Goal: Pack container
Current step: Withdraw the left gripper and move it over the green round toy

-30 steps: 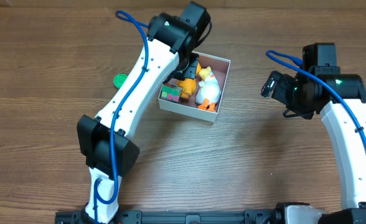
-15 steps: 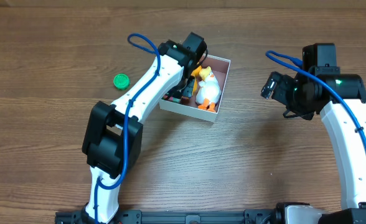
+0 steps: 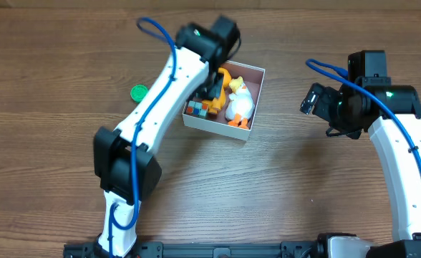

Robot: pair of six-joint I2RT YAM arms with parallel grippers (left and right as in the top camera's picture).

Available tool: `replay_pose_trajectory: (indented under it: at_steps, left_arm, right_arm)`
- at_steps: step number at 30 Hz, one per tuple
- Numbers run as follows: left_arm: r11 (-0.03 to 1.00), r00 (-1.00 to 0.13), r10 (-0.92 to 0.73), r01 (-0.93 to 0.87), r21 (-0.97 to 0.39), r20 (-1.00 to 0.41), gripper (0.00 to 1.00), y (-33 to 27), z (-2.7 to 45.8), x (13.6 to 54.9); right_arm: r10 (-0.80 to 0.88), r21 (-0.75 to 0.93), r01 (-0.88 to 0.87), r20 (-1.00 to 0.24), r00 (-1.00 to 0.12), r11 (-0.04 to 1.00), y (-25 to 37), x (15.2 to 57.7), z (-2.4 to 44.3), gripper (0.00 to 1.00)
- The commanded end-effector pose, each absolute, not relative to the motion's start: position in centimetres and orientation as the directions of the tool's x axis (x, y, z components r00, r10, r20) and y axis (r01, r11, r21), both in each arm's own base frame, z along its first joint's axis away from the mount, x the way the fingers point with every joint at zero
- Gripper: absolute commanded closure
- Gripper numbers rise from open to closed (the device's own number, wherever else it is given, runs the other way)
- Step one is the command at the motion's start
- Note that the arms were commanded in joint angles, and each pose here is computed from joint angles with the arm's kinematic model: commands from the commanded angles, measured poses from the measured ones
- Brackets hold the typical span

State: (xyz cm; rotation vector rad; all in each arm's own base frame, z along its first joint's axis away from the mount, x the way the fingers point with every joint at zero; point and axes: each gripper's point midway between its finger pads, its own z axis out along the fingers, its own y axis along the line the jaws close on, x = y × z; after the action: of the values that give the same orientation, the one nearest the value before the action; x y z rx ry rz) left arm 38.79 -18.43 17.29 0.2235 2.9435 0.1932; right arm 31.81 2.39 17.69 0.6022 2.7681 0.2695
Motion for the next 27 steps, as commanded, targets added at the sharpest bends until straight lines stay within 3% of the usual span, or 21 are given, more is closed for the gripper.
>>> replay_pose_trajectory:
  at_steps: [1,3,8,14,20,27]
  left_arm:
    - [0.972,-0.953,0.112,0.046,0.231,-0.281,0.37,-14.5,22.7,40.1]
    - [0.971,-0.963,0.073,0.010,0.240,-0.258,0.34,-11.8,23.0,40.2]
    - [0.984,-0.977,-0.109,-0.132,0.118,-0.182,0.29,-6.3,21.7,40.9]
    - [0.971,-0.975,-0.203,-0.213,0.109,-0.095,0.30,0.2,19.8,40.4]
    - [0.973,-0.978,-0.188,-0.198,0.118,-0.090,0.23,0.9,17.1,41.4]
    - [0.994,-0.993,-0.105,-0.106,0.006,-0.045,0.14,-1.5,11.2,42.0]
  right_arm:
    - [0.427,0.236,0.370,-0.272,-0.862,0.898,2.1,32.0,18.3,0.00]
    - [0.427,0.237,0.371,-0.272,-0.862,0.898,2.1,32.0,18.3,0.00]
    - [0.427,0.232,0.373,-0.261,-0.866,0.898,2.1,31.7,18.2,0.00]
    - [0.429,0.232,0.375,-0.258,-0.866,0.897,2.1,31.6,18.2,0.00]
    - [0.431,0.234,0.376,-0.261,-0.864,0.897,2.1,31.7,18.2,0.00]
    - [0.431,0.234,0.376,-0.261,-0.864,0.897,2.1,31.7,18.2,0.00]
